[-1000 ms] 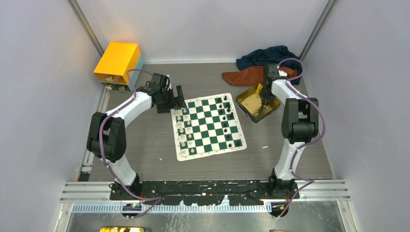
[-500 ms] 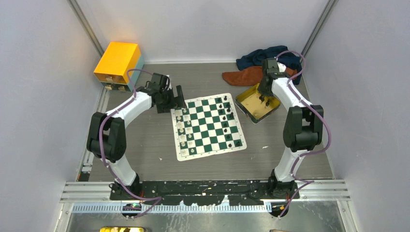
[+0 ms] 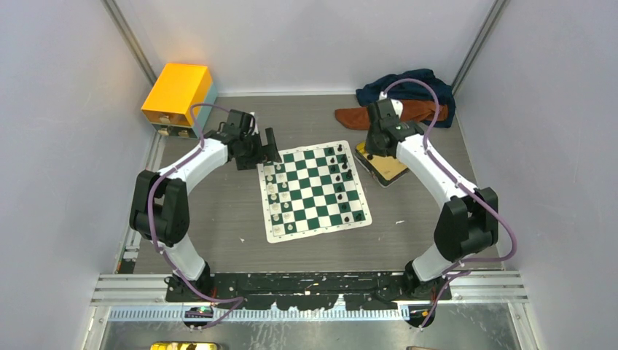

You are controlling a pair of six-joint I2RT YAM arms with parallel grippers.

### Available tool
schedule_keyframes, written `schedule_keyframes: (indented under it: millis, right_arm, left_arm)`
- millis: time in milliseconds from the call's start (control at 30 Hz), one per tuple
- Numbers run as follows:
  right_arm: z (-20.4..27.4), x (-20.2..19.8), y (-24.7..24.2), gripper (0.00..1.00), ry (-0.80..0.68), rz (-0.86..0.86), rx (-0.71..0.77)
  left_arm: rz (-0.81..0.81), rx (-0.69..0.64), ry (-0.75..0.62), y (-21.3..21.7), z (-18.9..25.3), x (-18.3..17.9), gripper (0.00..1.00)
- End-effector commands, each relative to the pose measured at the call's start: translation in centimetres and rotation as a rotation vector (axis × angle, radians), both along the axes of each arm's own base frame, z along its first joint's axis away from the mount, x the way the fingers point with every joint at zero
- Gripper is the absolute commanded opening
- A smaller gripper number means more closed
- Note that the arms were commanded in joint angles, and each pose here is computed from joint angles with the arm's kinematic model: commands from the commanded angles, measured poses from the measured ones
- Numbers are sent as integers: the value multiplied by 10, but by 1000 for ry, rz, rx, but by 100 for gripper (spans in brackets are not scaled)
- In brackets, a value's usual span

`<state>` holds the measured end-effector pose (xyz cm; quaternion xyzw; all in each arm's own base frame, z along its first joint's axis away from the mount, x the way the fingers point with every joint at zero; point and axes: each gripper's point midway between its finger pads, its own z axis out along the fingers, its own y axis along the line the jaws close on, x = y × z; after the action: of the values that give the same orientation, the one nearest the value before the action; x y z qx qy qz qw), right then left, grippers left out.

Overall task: Set up the chess pieces on the board
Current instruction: Place the chess piece on the chessboard.

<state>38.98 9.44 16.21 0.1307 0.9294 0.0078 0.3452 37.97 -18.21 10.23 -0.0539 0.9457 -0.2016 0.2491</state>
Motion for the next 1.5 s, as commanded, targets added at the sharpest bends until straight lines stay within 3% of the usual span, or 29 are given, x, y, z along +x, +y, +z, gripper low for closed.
schedule_keyframes:
  millis: [0,600,1467]
  right_arm:
    - [5,-26,14,1,0,46,-2]
    - [-58,-78,54,1,121,175,-34]
    - [-110,-67,68,1,196,213,-46]
  left_arm:
    - [6,-41,-96,-5,31,12,100]
    - [16,-35,-92,-7,29,14,100]
    - [10,-12,-72,-6,19,18,100]
